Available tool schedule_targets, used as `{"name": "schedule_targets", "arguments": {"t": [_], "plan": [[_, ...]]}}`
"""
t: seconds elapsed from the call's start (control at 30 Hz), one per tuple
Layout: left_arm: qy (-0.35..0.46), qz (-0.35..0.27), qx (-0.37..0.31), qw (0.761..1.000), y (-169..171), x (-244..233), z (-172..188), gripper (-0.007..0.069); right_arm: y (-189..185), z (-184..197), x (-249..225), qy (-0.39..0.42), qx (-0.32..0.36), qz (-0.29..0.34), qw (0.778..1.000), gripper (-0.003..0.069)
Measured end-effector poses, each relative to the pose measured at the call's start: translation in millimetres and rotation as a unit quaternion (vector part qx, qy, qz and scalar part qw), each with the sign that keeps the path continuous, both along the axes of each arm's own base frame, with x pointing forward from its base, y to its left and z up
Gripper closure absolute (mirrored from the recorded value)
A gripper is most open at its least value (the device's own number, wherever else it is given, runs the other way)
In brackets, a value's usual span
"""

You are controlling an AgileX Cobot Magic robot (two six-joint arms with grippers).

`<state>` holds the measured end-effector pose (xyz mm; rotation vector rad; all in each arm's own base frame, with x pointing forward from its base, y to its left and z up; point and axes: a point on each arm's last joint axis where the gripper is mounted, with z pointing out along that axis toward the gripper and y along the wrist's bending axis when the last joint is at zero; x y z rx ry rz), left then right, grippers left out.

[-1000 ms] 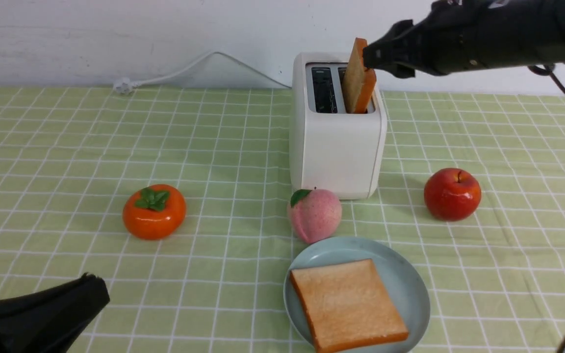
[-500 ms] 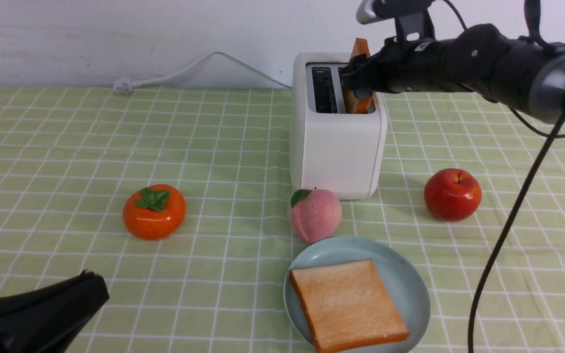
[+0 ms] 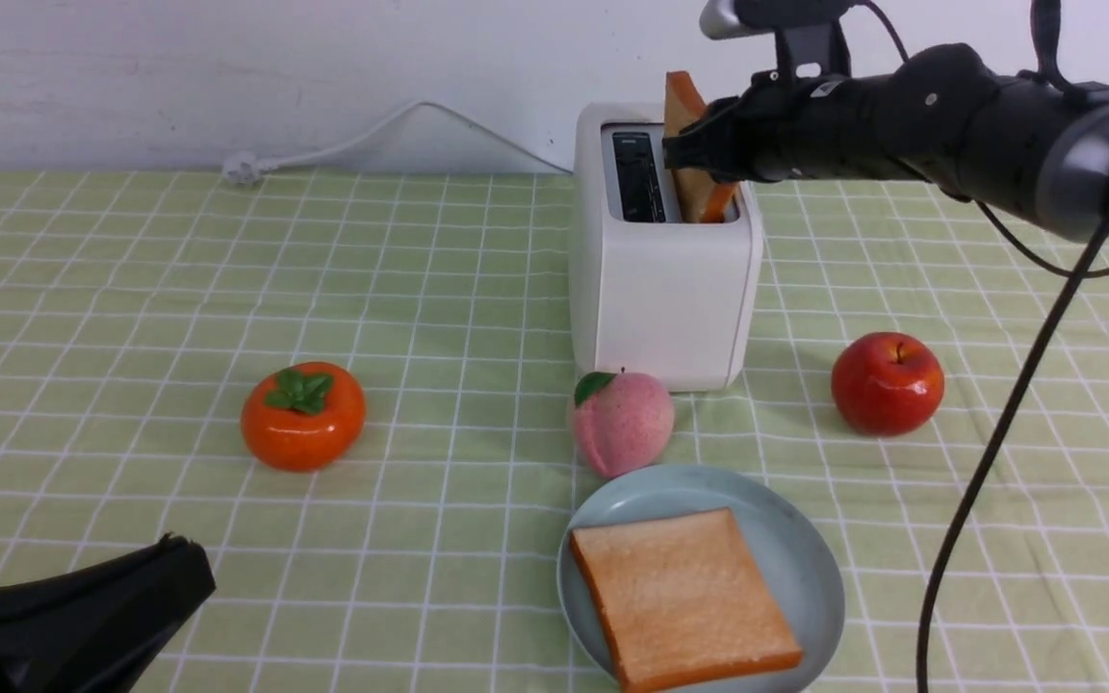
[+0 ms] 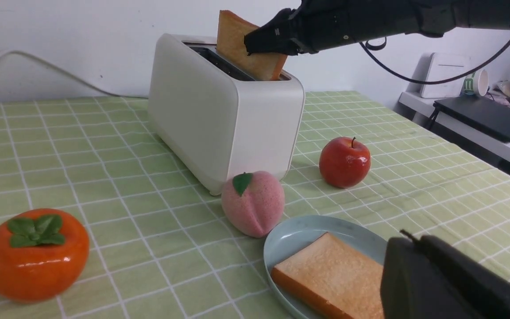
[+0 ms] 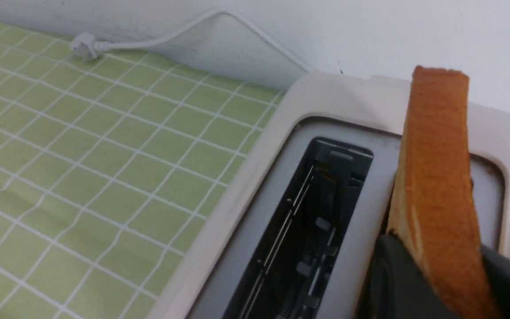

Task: Take toasted bread from bread machine on green coffee tablecloth place on plate.
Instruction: 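Grasp the toast slice in the toaster and pull it up out of the slot with the right gripper, then place the held slice of bread on top of the slice on the plate with the right gripper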

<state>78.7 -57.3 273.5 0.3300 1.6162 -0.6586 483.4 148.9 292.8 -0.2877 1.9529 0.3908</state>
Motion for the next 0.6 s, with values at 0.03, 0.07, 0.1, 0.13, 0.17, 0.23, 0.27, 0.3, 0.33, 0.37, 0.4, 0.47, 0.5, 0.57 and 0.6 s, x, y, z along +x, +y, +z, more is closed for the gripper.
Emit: {"name": "schedule_targets", "arguments": {"t": [0.03, 0.07, 0.1, 0.13, 0.17, 0.23, 0.27, 0.3, 0.33, 0.37, 0.4, 0.47, 0.5, 0.57, 0.6], "plan": [[0.0, 0.0, 0.0, 1.0, 0, 0, 0, 0.0638, -1, 6, -2, -0.007, 0.003, -0.002, 1.0, 0.0531], [0.001, 0.0, 0.0, 1.0, 0, 0, 0, 0.0638, -1, 14, -4, -0.015, 0.005, -0.002, 1.0, 0.0531], [0.001, 0.0, 0.001, 1.0, 0, 0, 0, 0.0638, -3, 25, -8, -0.025, 0.008, -0.002, 1.0, 0.0531], [0.001, 0.0, 0.001, 1.0, 0, 0, 0, 0.0638, -4, 35, -14, -0.036, 0.011, -0.002, 0.999, 0.0531], [0.001, 0.0, 0.001, 1.0, 0, 0, 0, 0.0638, -5, 51, -19, -0.05, 0.015, -0.001, 0.999, 0.0531], [0.001, 0.0, 0.001, 1.0, 0, 0, 0, 0.0638, -10, 91, -42, -0.076, 0.025, 0.011, 0.997, 0.0531], [0.001, 0.0, 0.001, 1.0, 0, 0, 0, 0.0638, -11, 102, -49, -0.082, 0.027, 0.018, 0.996, 0.0531], [0.002, -0.001, 0.002, 1.0, 0, 0, -1, 0.0638, -13, 123, -66, -0.09, 0.028, 0.033, 0.995, 0.0531], [0.002, -0.001, 0.002, 1.0, 0, 0, -1, 0.0638, -14, 127, -69, -0.091, 0.028, 0.036, 0.995, 0.0531], [0.003, -0.001, 0.002, 1.0, 0, 0, -1, 0.0636, -17, 148, -90, -0.09, 0.024, 0.06, 0.994, 0.0531], [0.003, -0.001, 0.002, 1.0, 0, 0, -1, 0.0636, -20, 160, -105, -0.083, 0.019, 0.079, 0.993, 0.0531], [0.006, -0.002, 0.004, 1.0, 0, 0, -1, 0.0634, -26, 173, -130, -0.052, 0.011, 0.11, 0.992, 0.0532], [0.006, -0.002, 0.005, 1.0, 0, 0, -2, 0.0635, -31, 178, -146, -0.016, 0.007, 0.128, 0.992, 0.0533], [0.009, -0.002, 0.006, 1.0, 0, 0, -2, 0.0635, -33, 177, -157, 0.02, 0.005, 0.139, 0.99, 0.0532], [0.009, -0.003, 0.007, 1.0, 0, 0, -2, 0.0635, -35, 175, -164, 0.042, 0.004, 0.145, 0.989, 0.0532]]}}
